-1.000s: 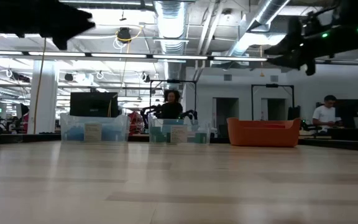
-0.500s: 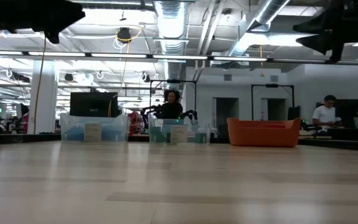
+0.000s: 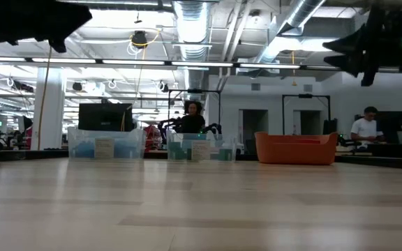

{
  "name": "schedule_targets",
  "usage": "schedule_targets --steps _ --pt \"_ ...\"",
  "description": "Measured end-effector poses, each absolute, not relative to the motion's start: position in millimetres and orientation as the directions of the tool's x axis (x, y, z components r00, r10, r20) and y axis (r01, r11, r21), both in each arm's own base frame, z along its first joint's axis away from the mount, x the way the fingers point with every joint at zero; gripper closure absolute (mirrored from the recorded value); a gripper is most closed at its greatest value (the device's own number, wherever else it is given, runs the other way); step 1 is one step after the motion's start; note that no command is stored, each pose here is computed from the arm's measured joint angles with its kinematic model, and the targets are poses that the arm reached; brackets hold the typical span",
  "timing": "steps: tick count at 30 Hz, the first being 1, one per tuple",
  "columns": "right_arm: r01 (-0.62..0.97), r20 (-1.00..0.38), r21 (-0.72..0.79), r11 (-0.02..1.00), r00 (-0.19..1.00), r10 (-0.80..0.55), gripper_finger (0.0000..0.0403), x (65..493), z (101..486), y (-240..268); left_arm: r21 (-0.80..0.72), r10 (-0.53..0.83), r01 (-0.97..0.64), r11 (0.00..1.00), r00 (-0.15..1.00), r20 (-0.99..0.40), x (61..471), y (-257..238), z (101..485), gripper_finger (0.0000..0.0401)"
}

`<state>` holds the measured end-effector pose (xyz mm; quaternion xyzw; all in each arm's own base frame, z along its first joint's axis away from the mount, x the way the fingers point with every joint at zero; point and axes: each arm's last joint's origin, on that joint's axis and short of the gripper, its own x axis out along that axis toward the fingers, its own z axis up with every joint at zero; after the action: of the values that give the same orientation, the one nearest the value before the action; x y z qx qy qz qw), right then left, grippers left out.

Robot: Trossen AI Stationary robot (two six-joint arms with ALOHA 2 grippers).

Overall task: Sort blocks
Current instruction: Return to Home Position

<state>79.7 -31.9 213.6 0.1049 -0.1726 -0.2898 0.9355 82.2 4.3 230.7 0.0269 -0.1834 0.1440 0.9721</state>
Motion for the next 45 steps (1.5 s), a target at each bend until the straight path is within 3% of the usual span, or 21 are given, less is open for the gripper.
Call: schedule_targets --steps 2,6,10,17,24,29,33,36,45 --pt "0.490 0.293 0.306 0.817 0.768 -0.570 0.0185 85 196 -33 0.018 0.230 -0.256 0.966 0.895 0.383 82 3 232 0.0319" --pt "0.488 0.296 0.305 0.818 0.767 -0.569 0.0185 86 196 -33 0.058 0.136 -0.179 0.982 0.889 0.438 80 0 237 0.0319" --pt "0.484 0.292 0.301 0.822 0.774 -0.562 0.0185 86 196 -32 0.023 0.135 -0.162 0.987 0.888 0.440 80 0 237 0.0319" --pt "0.539 0.118 0.223 0.812 0.812 -0.571 0.0185 90 178 -33 0.198 0.191 -0.251 0.948 0.941 0.281 86 2 222 0.0319" --pt "0.569 0.008 0.050 0.821 0.822 -0.570 0.0185 93 169 -34 0.333 0.203 -0.283 0.899 0.946 0.254 87 2 219 0.0319" --pt "0.570 -0.030 -0.020 0.821 0.821 -0.570 0.0185 95 166 -34 0.522 0.225 -0.313 0.793 0.948 0.226 87 3 217 0.0319" --pt "0.546 -0.050 -0.232 0.805 0.820 -0.570 0.0185 96 164 -35 0.660 0.225 -0.295 0.691 0.955 0.192 88 3 213 0.0319" --pt "0.528 -0.052 -0.315 0.788 0.820 -0.570 0.0185 96 164 -35 0.684 0.224 -0.262 0.681 0.964 0.146 89 3 209 0.0319" --pt "0.528 -0.053 -0.319 0.787 0.820 -0.571 0.0185 96 164 -35 0.659 0.223 -0.108 0.744 0.971 -0.092 89 3 185 0.0319"
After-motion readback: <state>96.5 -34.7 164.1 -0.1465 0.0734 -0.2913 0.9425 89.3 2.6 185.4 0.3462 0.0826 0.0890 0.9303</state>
